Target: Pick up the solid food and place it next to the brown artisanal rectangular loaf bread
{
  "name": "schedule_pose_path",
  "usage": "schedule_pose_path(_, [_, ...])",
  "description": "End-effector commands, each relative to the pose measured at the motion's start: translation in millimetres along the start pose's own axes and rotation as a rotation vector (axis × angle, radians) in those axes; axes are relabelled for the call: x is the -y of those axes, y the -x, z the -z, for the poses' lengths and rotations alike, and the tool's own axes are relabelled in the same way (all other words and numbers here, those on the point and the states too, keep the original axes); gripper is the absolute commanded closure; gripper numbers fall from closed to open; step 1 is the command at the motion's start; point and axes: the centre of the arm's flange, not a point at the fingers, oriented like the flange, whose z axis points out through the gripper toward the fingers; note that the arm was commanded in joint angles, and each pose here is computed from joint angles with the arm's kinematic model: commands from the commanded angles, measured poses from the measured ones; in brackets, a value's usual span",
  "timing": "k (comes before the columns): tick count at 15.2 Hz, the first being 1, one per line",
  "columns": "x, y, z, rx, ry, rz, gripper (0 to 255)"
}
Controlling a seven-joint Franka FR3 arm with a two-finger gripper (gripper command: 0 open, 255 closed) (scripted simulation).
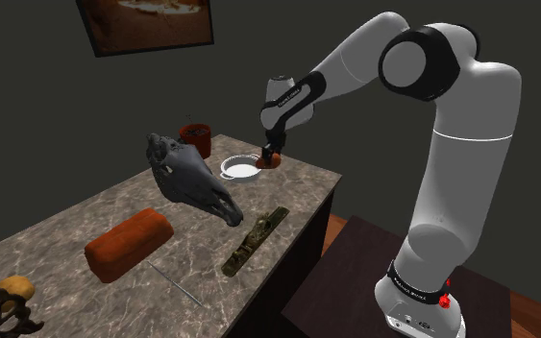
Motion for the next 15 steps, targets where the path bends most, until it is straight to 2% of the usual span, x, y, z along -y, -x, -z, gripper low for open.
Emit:
schedule_pose_path(1, [26.6,-0.9,2.0,0.000,0.000,-0.002,255])
schedule_pose_path(15, [210.6,-1.8,18.6,0.000,0.000,-0.002,255])
